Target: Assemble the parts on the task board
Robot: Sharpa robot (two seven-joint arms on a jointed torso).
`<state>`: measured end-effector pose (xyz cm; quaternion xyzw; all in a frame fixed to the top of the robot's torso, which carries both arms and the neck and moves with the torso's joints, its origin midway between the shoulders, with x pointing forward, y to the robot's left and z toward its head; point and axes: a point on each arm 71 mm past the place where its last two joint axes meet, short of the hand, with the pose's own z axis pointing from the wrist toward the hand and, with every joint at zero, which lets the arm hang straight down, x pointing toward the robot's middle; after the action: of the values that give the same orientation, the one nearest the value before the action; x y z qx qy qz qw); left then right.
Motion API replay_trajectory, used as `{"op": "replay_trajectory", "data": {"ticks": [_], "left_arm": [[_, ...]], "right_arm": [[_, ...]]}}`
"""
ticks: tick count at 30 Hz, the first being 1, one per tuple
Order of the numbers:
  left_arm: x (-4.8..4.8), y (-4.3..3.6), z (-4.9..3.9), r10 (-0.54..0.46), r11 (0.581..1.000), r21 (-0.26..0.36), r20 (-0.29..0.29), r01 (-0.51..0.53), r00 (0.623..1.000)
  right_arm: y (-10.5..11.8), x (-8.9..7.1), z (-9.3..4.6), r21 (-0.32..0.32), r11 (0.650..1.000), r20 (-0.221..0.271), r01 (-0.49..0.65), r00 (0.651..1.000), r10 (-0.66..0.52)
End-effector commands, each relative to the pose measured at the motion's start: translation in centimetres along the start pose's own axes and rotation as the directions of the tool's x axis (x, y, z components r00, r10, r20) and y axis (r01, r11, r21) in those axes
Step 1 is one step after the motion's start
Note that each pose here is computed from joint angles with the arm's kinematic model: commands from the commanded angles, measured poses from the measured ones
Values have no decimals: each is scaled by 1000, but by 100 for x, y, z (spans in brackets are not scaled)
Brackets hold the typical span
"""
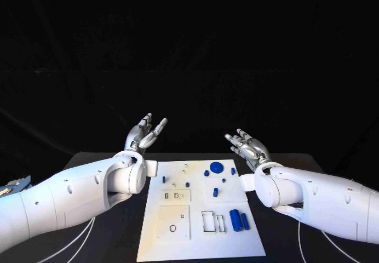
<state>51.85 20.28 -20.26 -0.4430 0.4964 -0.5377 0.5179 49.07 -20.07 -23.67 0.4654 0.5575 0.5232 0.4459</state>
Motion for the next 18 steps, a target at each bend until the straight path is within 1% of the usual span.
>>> {"op": "replay_trajectory", "data": {"ticks": [1, 5, 7, 10, 11, 13, 15, 18], "left_arm": [[73, -55, 19, -10, 998, 66, -102, 17, 995], [73, -55, 19, -10, 998, 66, -102, 17, 995], [73, -55, 19, -10, 998, 66, -102, 17, 995], [73, -55, 19, -10, 998, 66, -102, 17, 995], [-150, -80, -56, -28, 998, 54, -103, 34, 994], [-170, -86, -66, -28, 998, 57, -104, 34, 994], [-184, -93, -77, -25, 998, 61, -105, 31, 994], [-219, -113, -104, -18, 997, 68, -110, 26, 994]], "right_arm": [[-12, 93, 40, 40, 999, -186, -32, 982, 39], [-21, 82, 77, 55, 998, -233, -26, 972, 38], [-23, 79, 87, 59, 998, -246, -23, 968, 37], [-24, 77, 91, 61, 998, -252, -22, 967, 37], [154, -127, 176, -166, 947, -192, 274, 933, -304], [195, -153, 193, -198, 924, -179, 328, 914, -363], [229, -173, 205, -218, 906, -169, 363, 900, -401], [298, -202, 228, -253, 870, -154, 423, 870, -468]]}}
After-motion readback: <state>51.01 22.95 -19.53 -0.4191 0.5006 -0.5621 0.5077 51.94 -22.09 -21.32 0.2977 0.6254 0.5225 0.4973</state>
